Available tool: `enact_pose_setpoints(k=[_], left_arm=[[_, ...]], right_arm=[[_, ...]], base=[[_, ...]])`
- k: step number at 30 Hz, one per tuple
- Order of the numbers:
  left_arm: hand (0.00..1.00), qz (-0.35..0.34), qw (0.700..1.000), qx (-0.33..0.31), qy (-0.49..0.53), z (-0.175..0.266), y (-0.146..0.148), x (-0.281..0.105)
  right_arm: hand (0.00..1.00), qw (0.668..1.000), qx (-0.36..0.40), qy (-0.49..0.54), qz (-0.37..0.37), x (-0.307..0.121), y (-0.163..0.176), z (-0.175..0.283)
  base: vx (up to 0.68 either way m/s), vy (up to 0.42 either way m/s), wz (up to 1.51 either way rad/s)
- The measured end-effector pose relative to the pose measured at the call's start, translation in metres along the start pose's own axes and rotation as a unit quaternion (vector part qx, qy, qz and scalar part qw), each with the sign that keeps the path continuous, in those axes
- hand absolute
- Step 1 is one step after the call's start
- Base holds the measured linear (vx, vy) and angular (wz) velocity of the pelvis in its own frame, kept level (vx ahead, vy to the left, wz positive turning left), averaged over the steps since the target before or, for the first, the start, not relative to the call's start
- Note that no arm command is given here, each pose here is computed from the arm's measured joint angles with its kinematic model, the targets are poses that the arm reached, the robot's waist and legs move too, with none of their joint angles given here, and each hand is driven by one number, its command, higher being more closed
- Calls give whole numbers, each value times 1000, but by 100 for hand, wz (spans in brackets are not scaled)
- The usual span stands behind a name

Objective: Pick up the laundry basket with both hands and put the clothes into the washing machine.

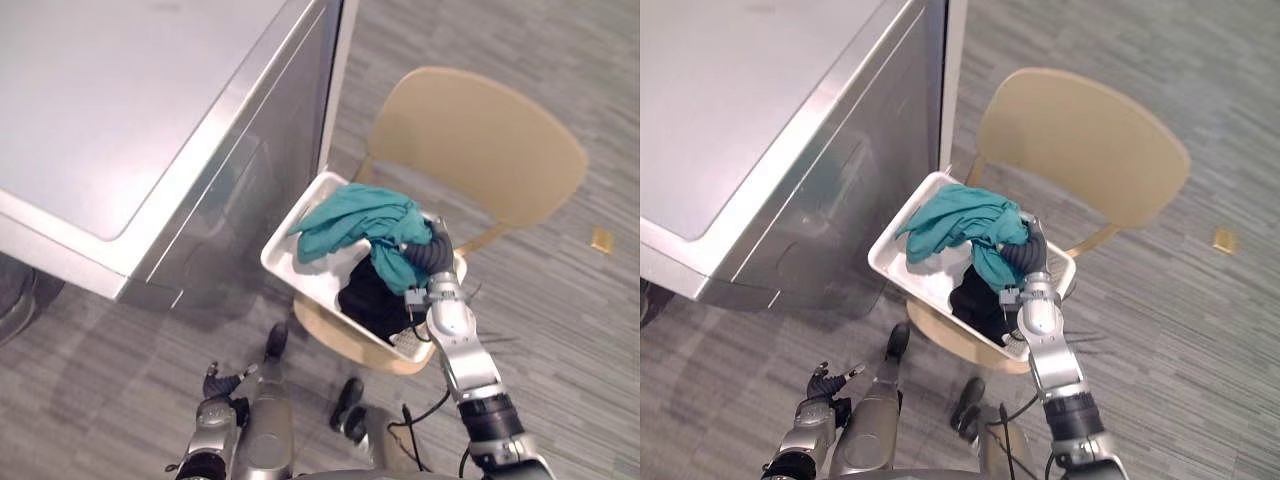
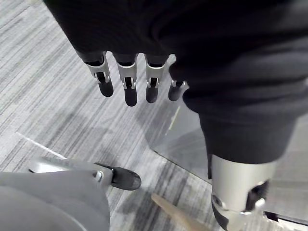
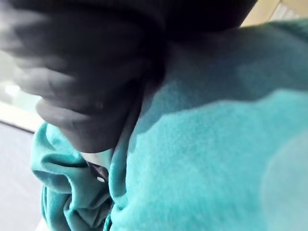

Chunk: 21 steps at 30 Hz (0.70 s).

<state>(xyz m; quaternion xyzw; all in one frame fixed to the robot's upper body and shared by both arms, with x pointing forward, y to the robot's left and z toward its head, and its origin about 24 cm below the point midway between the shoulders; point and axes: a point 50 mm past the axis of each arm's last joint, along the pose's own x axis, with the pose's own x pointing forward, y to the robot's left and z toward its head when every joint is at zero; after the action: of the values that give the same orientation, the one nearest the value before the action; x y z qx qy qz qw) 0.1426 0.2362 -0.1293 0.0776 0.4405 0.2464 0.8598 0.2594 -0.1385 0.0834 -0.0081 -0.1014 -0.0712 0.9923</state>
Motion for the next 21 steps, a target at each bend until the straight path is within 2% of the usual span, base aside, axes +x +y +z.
enact_pose_setpoints(k=[5, 8, 12, 14, 17, 20, 21], left_arm=[[0, 10, 998, -33, -51, 23, 3, -3], [0, 17, 994, -54, -96, 37, 4, -12], [0, -21, 989, -69, -132, 37, -20, -40], [0, -52, 983, -75, -158, 47, -33, -50], [0, -74, 961, -76, -254, 85, -32, -67], [0, -98, 927, -54, -357, 130, -31, -77], [0, -113, 906, -34, -407, 156, -31, -81]], right_arm=[[100, 999, 26, -18, -32, -17, -17, 9], [100, 998, 24, -62, -9, -16, -7, 28], [100, 995, 7, -94, 14, -9, -2, 39], [100, 996, -19, -86, 14, -7, -10, 34], [100, 995, -38, -87, 11, 2, -16, 34], [100, 993, -50, -103, 31, 12, -13, 39], [100, 991, -64, -101, 54, 24, -7, 38]], base=[[-74, -56, 51], [-215, -237, 40], [-363, -223, 10], [-388, -203, 134], [-294, -175, 118], [-221, -68, 92], [-203, -15, 93]])
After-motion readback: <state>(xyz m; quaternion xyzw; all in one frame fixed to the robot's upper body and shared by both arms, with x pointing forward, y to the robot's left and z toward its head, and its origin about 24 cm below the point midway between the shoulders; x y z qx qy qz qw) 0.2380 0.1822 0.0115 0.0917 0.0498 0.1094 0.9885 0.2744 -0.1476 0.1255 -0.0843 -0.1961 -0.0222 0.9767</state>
